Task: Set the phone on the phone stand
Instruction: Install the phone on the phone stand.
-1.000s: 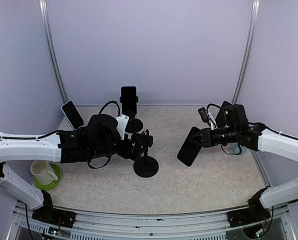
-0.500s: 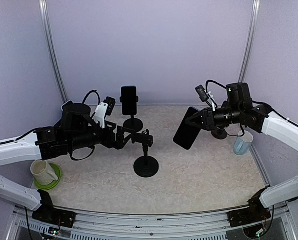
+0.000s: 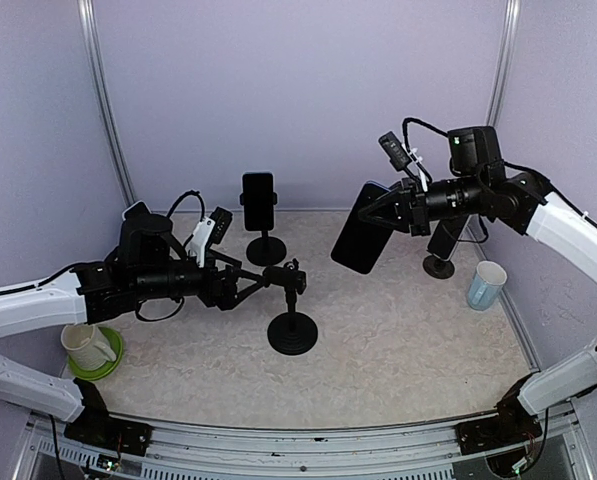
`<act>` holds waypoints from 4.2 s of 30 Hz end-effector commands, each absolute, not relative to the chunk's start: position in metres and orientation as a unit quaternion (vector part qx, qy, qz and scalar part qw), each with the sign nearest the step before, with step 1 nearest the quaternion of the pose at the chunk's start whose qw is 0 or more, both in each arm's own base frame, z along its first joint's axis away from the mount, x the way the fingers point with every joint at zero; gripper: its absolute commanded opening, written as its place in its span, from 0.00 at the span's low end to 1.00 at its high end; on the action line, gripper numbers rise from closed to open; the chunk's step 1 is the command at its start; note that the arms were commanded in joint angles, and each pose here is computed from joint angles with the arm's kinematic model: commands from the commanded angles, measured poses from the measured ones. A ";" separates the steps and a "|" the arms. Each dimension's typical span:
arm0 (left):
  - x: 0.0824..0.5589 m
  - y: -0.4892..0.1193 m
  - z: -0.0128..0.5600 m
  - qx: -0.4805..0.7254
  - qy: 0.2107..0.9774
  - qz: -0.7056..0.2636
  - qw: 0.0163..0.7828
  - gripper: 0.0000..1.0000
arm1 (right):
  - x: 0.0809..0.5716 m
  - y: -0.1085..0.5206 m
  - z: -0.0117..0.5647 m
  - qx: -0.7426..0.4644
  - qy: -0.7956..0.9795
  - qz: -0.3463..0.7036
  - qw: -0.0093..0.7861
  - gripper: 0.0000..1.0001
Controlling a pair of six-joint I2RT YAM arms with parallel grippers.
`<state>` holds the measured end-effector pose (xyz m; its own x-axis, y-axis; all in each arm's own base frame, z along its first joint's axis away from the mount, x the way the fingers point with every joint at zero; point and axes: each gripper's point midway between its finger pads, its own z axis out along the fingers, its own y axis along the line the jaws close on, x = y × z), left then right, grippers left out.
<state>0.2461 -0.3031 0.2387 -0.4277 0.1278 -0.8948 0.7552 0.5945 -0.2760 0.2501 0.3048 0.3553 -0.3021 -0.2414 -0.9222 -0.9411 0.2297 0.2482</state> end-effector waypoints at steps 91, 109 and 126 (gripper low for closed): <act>0.245 -0.350 0.223 0.443 0.621 -0.475 0.439 0.74 | 0.181 0.378 0.364 -0.619 0.544 0.444 0.351 0.00; 0.238 -0.357 0.231 0.470 0.592 -0.486 0.438 0.51 | 0.182 0.377 0.360 -0.624 0.548 0.434 0.349 0.00; 0.236 -0.351 0.230 0.477 0.590 -0.477 0.444 0.48 | 0.183 0.381 0.358 -0.631 0.544 0.436 0.340 0.00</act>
